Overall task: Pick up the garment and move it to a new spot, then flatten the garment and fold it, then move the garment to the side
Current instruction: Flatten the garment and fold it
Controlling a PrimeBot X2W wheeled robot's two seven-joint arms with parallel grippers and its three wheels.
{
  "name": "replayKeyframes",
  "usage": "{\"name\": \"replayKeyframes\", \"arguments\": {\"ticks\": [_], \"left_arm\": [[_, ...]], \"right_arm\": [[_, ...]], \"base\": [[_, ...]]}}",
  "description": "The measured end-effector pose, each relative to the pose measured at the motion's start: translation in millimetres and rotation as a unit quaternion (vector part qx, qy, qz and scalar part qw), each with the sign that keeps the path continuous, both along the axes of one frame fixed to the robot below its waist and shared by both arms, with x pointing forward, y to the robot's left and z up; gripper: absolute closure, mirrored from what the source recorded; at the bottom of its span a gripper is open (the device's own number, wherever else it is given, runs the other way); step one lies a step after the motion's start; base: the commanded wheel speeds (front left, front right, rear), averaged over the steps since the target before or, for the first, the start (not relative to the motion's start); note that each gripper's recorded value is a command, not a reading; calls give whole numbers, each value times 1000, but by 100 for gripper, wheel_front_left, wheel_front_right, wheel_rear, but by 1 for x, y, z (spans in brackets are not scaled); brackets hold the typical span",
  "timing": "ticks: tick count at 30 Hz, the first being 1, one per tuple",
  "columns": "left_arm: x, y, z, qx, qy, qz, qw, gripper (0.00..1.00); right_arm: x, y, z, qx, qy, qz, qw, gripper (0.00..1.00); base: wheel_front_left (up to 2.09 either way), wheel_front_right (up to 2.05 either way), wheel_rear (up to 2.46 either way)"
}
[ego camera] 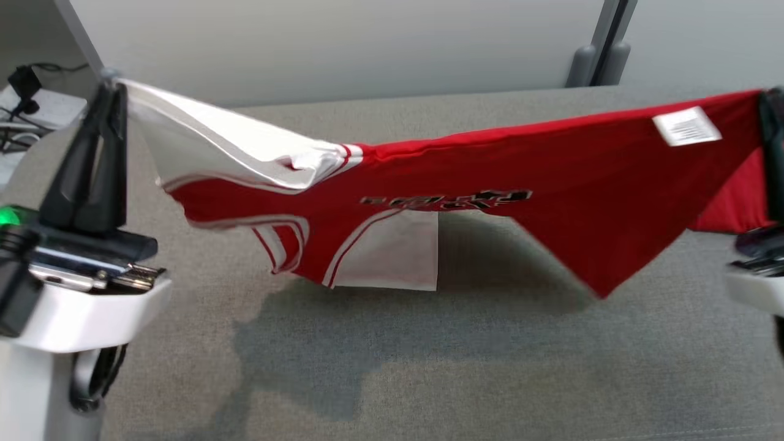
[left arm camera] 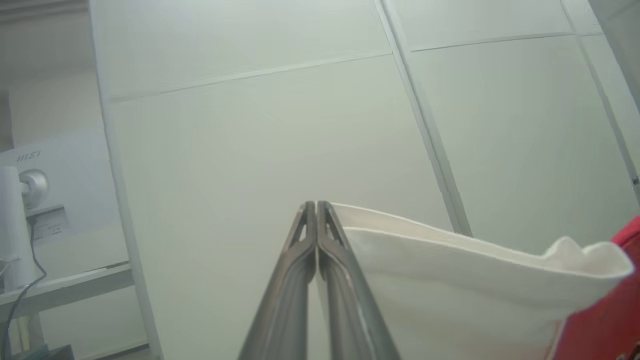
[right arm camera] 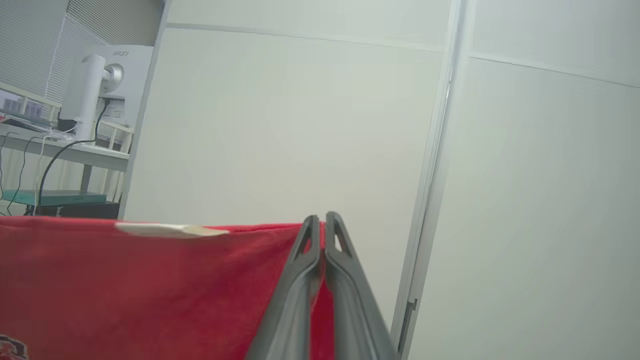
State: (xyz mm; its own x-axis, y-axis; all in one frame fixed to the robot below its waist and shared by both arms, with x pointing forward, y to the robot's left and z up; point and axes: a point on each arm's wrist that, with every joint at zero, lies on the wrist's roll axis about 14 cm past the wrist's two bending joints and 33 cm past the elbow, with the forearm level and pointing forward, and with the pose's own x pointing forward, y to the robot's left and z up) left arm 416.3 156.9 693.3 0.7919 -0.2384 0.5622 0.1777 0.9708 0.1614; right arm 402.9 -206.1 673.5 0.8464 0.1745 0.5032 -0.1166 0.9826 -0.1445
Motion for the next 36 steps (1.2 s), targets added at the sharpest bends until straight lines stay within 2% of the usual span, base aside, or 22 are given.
{"name": "replayKeyframes", "arguments": {"ticks": [3,4,7,10,12,13,14,15,16,18,21,23,26,29,31,33,34,36], "left_arm": [[-23,-4,50,-15,-62,-22,998,100],[-41,-7,78,-23,-95,-34,995,100],[-64,-11,113,-39,-125,-59,990,100],[-69,-19,129,-59,-114,-93,987,100],[-54,-23,119,-68,-69,-108,989,100],[-54,-23,119,-68,-69,-108,989,100],[-43,-26,108,-69,-37,-116,990,100],[-14,-28,78,-76,29,-122,989,100],[1,-29,64,-70,55,-121,989,100],[30,-31,41,-62,95,-114,987,100],[65,-32,30,-19,110,-89,990,100],[81,-31,45,6,87,-67,994,100],[92,-34,96,17,14,-53,998,100],[94,-43,143,14,-41,-55,998,100],[99,-47,156,18,-57,-55,997,100],[111,-53,145,29,-46,-61,997,100],[118,-56,132,33,-35,-66,997,100],[132,-64,96,52,-8,-77,996,100]], "right_arm": [[-21,-13,44,-9,-57,-13,998,100],[-38,-23,72,-20,-92,-27,995,100],[-66,-36,109,-32,-137,-50,989,100],[-76,-40,128,-27,-150,-53,987,100],[-65,-37,121,-20,-126,-45,991,100],[-65,-37,121,-20,-126,-45,991,100],[-53,-34,113,-17,-107,-39,993,100],[-26,-27,95,3,-69,-24,997,100],[-8,-25,84,5,-43,-21,999,100],[27,-17,60,-1,11,-16,1000,100],[69,4,51,-28,51,-1,998,100],[87,19,71,-59,39,3,998,100],[100,24,136,-89,-28,-15,995,100],[105,21,200,-154,-92,-58,982,100],[109,24,223,-186,-123,-74,972,100],[126,28,214,-207,-120,-75,968,100],[139,32,196,-219,-103,-71,968,100],[170,41,134,-240,-41,-51,969,100]], "base": [[0,0,0],[0,0,0],[0,0,0],[0,0,0],[0,0,0],[0,0,0],[0,0,0],[0,0,0],[0,0,0],[0,0,0],[0,0,0],[0,0,0],[0,0,0],[0,0,0],[0,0,0],[0,0,0],[0,0,0],[0,0,0]]}}
